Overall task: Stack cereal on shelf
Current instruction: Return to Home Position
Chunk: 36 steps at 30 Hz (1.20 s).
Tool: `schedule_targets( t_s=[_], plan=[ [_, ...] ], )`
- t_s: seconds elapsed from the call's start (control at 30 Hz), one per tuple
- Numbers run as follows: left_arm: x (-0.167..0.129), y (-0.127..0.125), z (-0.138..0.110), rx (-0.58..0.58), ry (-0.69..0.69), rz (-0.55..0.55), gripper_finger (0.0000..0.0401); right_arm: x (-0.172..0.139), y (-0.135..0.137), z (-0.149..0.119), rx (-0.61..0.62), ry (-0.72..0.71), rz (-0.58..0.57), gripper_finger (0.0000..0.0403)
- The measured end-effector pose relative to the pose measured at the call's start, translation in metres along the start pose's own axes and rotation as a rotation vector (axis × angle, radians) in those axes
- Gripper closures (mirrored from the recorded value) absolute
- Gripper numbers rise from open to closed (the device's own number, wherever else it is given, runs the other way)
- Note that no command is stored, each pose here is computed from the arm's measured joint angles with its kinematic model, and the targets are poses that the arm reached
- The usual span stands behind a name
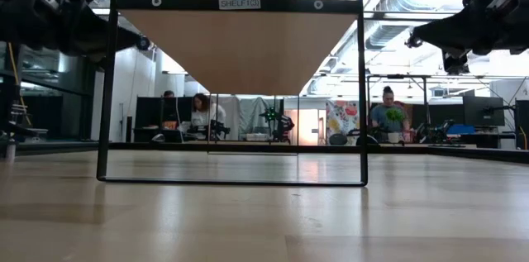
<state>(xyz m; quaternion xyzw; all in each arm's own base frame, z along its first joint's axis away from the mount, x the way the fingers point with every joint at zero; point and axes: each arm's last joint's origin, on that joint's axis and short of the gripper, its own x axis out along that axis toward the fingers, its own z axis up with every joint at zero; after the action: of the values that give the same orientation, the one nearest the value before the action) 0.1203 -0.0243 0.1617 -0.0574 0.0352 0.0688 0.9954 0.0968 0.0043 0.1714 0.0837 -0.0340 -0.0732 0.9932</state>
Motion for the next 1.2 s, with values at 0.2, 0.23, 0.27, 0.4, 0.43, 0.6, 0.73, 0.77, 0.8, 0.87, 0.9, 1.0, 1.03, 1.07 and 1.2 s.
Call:
schedule_targets(
  t_s=[0.2, 0.23, 0.27, 0.4, 0.43, 0.6, 0.73, 0.77, 0.8, 0.87, 0.9, 1.0, 1.03, 1.07, 1.2],
  plan=[
    [-0.006, 0.002, 0.009, -0.038, -0.082, -0.011, 0.04, -0.001, 0.0, 0.001, 0.003, -0.01, 0.001, 0.0402],
    [-0.007, 0.002, 0.01, -0.044, -0.095, -0.013, 0.04, -0.001, 0.0, 0.001, 0.003, -0.01, 0.001, 0.0402],
    [-0.008, 0.002, 0.011, -0.05, -0.107, -0.015, 0.04, -0.001, 0.0, 0.001, 0.003, -0.01, 0.001, 0.0402],
    [-0.012, 0.004, 0.014, -0.065, -0.141, -0.02, 0.04, -0.001, 0.0, 0.001, 0.003, -0.01, 0.001, 0.0402],
    [-0.013, 0.004, 0.015, -0.071, -0.153, -0.022, 0.04, -0.001, 0.0, 0.001, 0.003, -0.01, 0.001, 0.0402],
    [-0.017, 0.005, 0.02, -0.092, -0.199, -0.028, 0.04, -0.001, 0.0, 0.001, 0.003, -0.01, 0.001, 0.0402],
    [-0.021, 0.006, 0.023, -0.111, -0.241, -0.035, 0.0398, -0.001, 0.0, 0.001, 0.003, -0.01, 0.001, 0.0402],
    [-0.021, 0.006, 0.024, -0.117, -0.251, -0.036, 0.0398, -0.001, 0.0, 0.001, 0.003, -0.01, 0.001, 0.0402],
    [-0.022, 0.007, 0.025, -0.12, -0.259, -0.037, 0.0397, -0.001, 0.0, 0.001, 0.003, -0.01, 0.001, 0.0402],
    [-0.024, 0.007, 0.026, -0.127, -0.275, -0.04, 0.0396, -0.001, 0.0, 0.001, 0.003, -0.01, 0.002, 0.0402],
    [-0.024, 0.007, 0.027, -0.13, -0.282, -0.041, 0.0396, -0.001, 0.0, 0.001, 0.003, -0.01, 0.002, 0.0402],
    [-0.026, 0.008, 0.028, -0.137, -0.297, -0.044, 0.0396, -0.001, 0.0, 0.001, 0.003, -0.01, 0.002, 0.0402],
    [-0.027, 0.008, 0.028, -0.14, -0.304, -0.045, 0.0396, -0.001, 0.0, 0.001, 0.003, -0.01, 0.002, 0.0402],
    [-0.028, 0.009, 0.029, -0.143, -0.309, -0.046, 0.0396, -0.001, 0.0, 0.001, 0.003, -0.01, 0.001, 0.0402],
    [-0.031, 0.01, 0.03, -0.152, -0.328, -0.046, 0.0396, 0.0, 0.0, 0.0, 0.001, -0.003, -0.001, 0.0402]
  ],
)
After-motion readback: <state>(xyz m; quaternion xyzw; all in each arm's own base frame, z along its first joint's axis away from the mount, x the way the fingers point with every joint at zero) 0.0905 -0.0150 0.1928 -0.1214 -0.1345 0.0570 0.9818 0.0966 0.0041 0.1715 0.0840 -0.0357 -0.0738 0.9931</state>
